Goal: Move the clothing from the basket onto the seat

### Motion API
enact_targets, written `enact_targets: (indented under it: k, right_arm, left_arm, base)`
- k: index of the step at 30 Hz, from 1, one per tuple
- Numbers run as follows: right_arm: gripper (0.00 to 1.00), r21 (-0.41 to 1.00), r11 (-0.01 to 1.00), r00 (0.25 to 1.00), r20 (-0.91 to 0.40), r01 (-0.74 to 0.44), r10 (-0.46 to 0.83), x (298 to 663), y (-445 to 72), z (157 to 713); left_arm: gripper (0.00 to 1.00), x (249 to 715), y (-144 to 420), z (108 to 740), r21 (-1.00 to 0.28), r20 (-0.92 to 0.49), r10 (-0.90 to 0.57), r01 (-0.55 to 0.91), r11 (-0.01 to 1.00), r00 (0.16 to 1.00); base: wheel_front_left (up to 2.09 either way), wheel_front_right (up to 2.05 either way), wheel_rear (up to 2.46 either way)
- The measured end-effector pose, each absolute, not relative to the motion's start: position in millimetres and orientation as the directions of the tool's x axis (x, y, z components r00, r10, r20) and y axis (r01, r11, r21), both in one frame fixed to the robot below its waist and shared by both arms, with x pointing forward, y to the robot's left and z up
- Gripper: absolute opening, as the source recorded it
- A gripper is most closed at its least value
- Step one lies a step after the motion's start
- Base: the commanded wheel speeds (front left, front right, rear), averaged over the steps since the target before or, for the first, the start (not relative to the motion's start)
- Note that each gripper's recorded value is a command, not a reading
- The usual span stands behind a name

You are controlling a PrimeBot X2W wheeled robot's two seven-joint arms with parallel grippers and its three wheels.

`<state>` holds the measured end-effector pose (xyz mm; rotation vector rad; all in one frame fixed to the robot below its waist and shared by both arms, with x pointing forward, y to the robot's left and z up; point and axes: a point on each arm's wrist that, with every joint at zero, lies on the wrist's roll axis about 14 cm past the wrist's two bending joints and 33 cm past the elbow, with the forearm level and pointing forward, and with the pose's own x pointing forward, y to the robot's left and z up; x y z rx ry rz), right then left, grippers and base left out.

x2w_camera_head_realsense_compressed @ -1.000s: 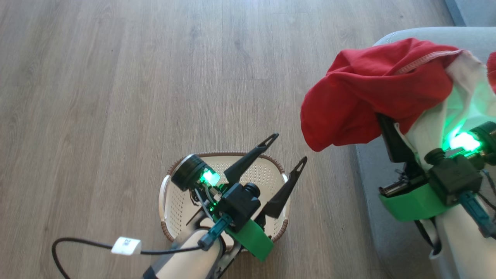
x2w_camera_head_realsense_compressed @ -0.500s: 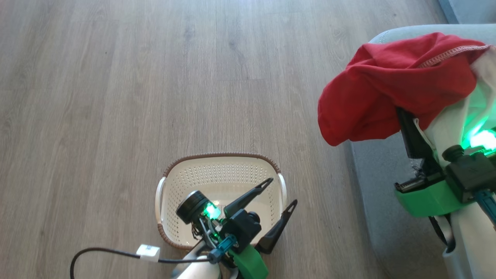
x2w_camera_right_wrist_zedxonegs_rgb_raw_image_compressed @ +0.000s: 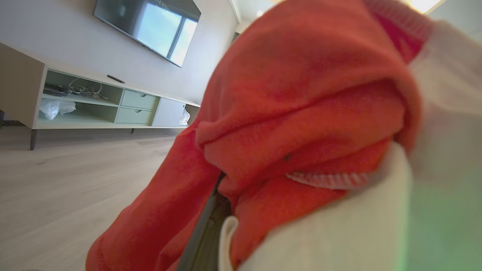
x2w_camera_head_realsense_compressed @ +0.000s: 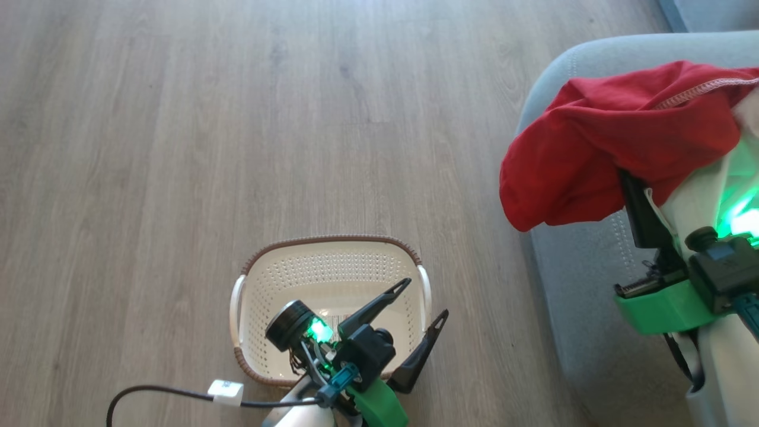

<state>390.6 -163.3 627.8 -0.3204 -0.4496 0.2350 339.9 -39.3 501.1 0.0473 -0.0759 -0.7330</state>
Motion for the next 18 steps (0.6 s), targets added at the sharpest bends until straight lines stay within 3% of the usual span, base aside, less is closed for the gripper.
enact_targets:
  k: [18]
  right_arm:
    - [0.00, -0.377, 0.922, 0.936, 0.348, 0.087, 0.054, 363, -250, 619]
  left_arm:
    - [1.00, 333, -97, 492, 0.017, 0.049, -0.801, 0.802, 0.597, 0.596]
  base:
    - [0.00, 0.00, 0.00]
